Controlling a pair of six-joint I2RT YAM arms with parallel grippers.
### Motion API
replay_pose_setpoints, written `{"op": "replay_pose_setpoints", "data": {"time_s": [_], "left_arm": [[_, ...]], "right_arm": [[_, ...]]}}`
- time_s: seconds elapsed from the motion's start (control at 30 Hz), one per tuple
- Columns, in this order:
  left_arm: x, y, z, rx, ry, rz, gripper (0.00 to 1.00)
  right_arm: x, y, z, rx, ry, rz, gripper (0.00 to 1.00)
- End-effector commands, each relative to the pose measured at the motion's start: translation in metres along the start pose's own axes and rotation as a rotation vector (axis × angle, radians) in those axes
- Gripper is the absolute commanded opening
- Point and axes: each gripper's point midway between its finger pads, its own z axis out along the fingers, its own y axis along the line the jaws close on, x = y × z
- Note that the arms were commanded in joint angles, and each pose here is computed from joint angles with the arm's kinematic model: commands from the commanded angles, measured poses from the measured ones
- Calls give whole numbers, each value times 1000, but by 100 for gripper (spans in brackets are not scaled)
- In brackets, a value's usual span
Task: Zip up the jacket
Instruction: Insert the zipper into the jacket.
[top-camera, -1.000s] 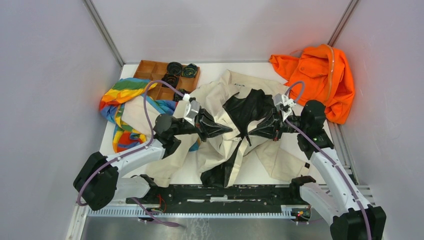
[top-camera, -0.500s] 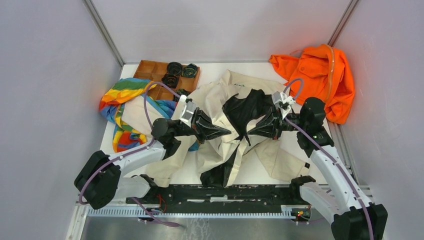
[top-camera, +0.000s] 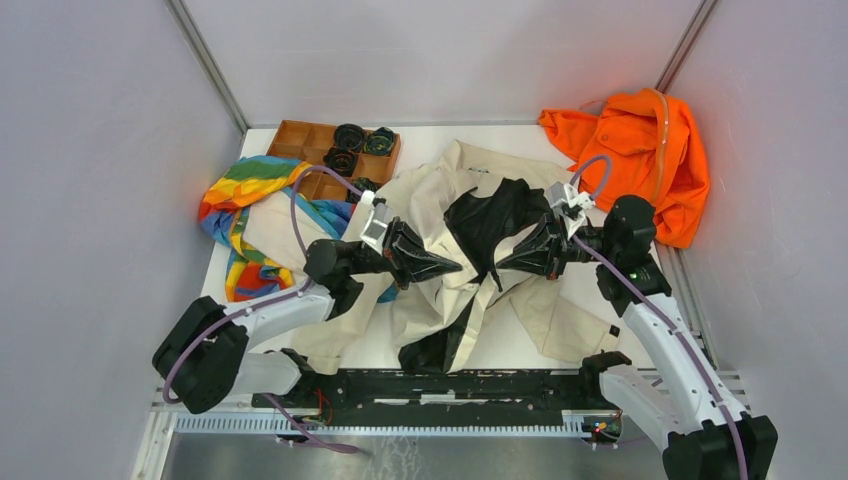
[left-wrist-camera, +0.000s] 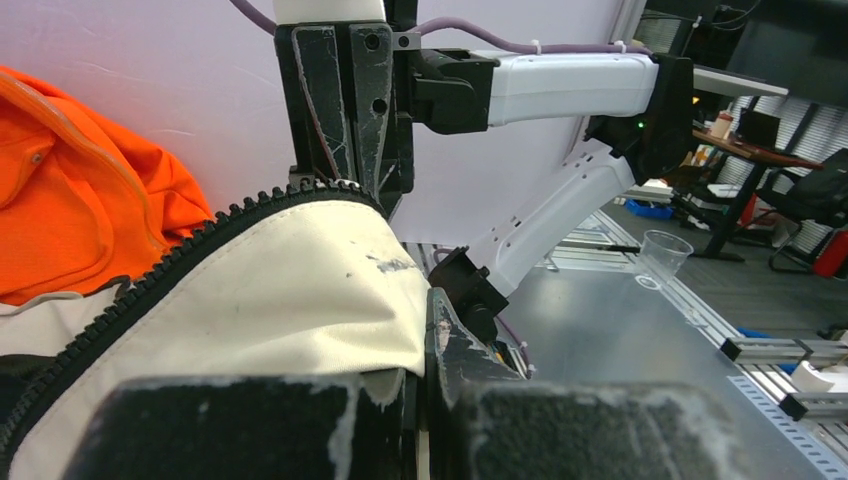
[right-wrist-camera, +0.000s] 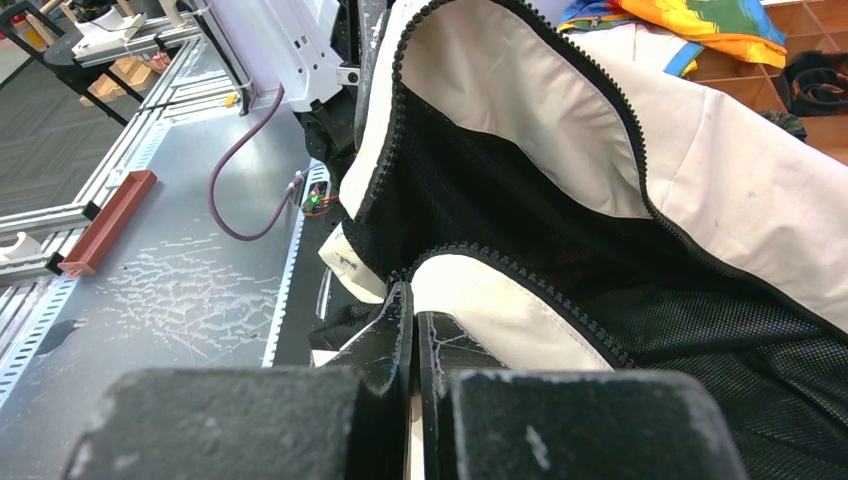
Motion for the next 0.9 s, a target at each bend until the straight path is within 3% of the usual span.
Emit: {"op": "replay_pose_setpoints", "data": {"time_s": [0.0,0.87], "left_arm": [[-14,-4,4,7,11,111,2],[-14,1,22,10,-2,139,2]], "right_arm": [[-19,8,0,-4,-19,-63,0],[-24,13,0,-7,-27,-74,0]]}}
